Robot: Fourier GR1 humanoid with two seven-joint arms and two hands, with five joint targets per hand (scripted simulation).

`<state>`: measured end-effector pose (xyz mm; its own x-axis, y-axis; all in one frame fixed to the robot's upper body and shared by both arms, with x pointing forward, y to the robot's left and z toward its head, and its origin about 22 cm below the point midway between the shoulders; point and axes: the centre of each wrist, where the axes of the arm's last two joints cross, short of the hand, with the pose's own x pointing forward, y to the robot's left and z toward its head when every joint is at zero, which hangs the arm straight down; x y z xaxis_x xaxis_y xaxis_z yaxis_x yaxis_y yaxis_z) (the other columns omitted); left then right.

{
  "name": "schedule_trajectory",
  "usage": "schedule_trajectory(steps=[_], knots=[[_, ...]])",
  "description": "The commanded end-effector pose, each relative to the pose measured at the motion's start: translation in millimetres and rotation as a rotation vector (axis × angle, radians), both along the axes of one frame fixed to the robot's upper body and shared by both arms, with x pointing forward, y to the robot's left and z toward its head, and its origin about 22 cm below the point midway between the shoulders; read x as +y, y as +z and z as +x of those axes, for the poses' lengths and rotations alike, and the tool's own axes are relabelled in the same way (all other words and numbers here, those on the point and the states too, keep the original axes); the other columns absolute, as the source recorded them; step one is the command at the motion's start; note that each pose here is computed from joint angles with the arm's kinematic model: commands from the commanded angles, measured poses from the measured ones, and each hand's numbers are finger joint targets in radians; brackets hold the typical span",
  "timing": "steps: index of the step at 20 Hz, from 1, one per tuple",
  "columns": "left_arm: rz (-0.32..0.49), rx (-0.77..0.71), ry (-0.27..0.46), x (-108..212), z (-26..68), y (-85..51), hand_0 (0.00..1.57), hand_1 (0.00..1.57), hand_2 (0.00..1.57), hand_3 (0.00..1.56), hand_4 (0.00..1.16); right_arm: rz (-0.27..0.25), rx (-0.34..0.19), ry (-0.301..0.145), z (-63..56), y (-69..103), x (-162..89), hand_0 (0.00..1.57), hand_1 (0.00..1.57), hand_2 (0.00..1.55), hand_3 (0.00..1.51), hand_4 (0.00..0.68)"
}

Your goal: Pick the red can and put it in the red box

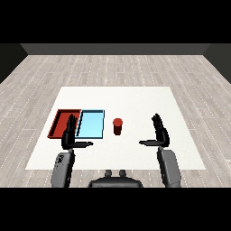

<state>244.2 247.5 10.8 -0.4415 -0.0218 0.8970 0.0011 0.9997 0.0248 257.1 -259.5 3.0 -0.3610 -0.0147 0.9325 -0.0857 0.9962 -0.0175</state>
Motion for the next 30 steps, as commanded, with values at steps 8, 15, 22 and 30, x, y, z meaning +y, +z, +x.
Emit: schedule_trajectory(steps=[8,15,22,30], knots=[[0.009,-0.012,0.023,7.0,0.7,8.4,0.0,0.0,0.0,0.0,0.0,0.047,0.038,0.065,36.7,20.3,34.9,0.0,0.0,0.0,0.0,0.0],[-0.01,0.017,0.007,5.5,8.4,16.6,0.0,0.0,0.0,0.0,0.0,0.109,0.096,0.054,57.7,-7.2,49.7,0.0,0.0,0.0,0.0,0.0],[-0.003,0.014,0.01,1.6,24.7,-0.5,0.0,0.0,0.0,0.0,0.0,0.134,0.115,0.094,54.2,-7.7,64.9,0.0,0.0,0.0,0.0,0.0],[-0.019,-0.005,0.0,7.9,1.6,-23.6,0.0,0.0,0.0,0.0,0.0,0.154,0.15,0.107,57.2,-40.2,98.3,0.0,0.0,0.0,0.0,0.0]])
